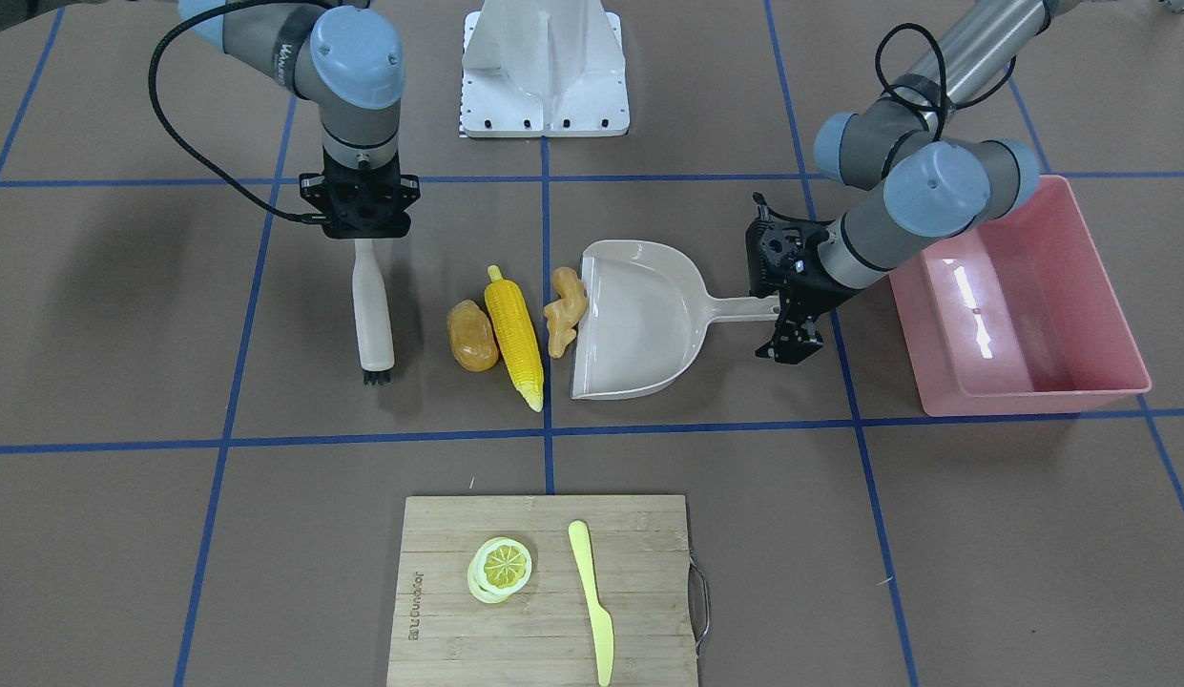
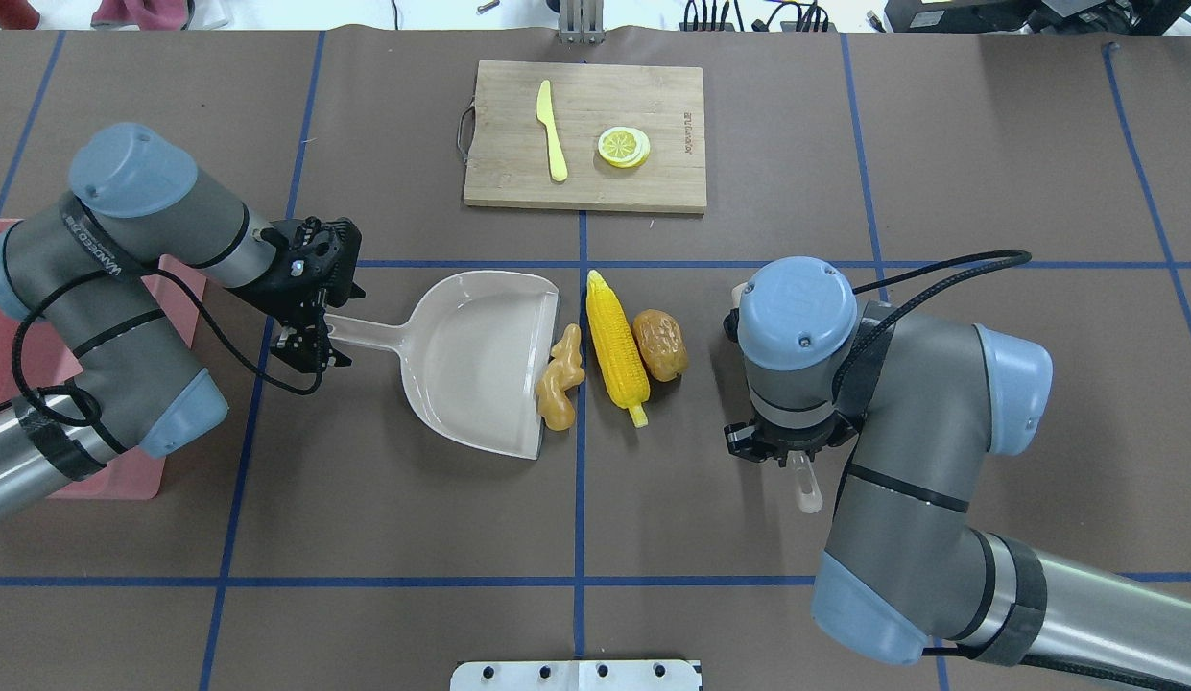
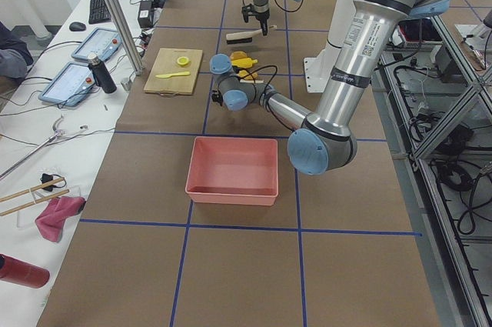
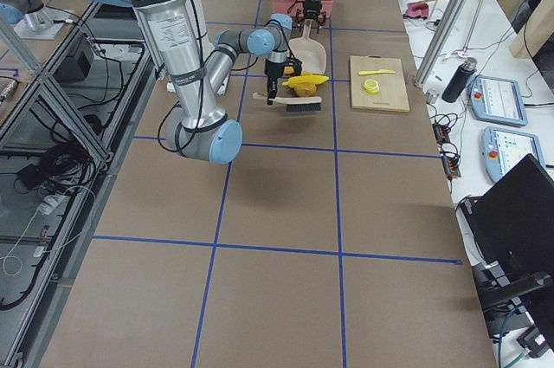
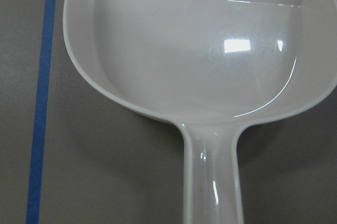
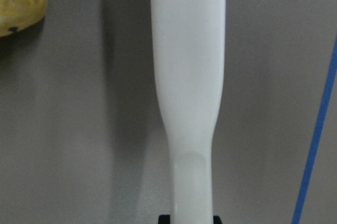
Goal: Sweep and dump trash into bin
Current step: 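Lift the white brush with the right gripper and bring it behind the food, then sweep the corn, potato and ginger into the dustpan with the right gripper's brush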
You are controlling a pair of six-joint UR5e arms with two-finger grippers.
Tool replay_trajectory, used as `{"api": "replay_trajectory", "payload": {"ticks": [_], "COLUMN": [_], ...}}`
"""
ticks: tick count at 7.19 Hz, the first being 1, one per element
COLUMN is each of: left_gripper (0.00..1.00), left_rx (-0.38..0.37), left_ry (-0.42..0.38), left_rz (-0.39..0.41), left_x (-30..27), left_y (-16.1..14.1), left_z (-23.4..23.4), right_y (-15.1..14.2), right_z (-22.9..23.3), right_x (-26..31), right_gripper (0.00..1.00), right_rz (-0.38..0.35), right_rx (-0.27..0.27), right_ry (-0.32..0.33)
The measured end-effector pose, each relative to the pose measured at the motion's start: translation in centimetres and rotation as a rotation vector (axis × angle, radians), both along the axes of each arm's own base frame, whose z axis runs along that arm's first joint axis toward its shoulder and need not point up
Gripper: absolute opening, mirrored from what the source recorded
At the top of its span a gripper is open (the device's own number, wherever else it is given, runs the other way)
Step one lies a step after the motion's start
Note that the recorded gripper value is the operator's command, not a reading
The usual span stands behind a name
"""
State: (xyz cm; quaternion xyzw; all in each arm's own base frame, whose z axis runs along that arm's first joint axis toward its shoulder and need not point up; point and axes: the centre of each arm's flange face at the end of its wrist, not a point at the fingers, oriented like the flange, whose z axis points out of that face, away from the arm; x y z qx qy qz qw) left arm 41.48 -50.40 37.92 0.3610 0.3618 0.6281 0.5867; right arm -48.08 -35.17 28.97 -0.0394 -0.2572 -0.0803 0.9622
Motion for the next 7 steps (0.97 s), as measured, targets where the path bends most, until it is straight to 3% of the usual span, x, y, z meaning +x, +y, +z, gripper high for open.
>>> {"api": "replay_trajectory", "payload": {"ticks": [3, 7], "left_gripper": [0.98, 0.97], "left_rx": [-0.001, -0.002], "left_ry": [-0.001, 0.002], "left_rz": [-0.002, -0.003], "left_x": [-0.1, 0.0], "left_y": [0.0, 0.0], "left_z": [0.2, 0.2], "right_y": [0.9, -1.4], "right_z": [-1.4, -4.6], "right_x": [-3.1, -10.6], "right_gripper": [0.00, 0.00], "right_rz": [0.039, 0.118], "right_rx": [-0.020, -0.029], "right_ry": [-0.034, -0.113]}}
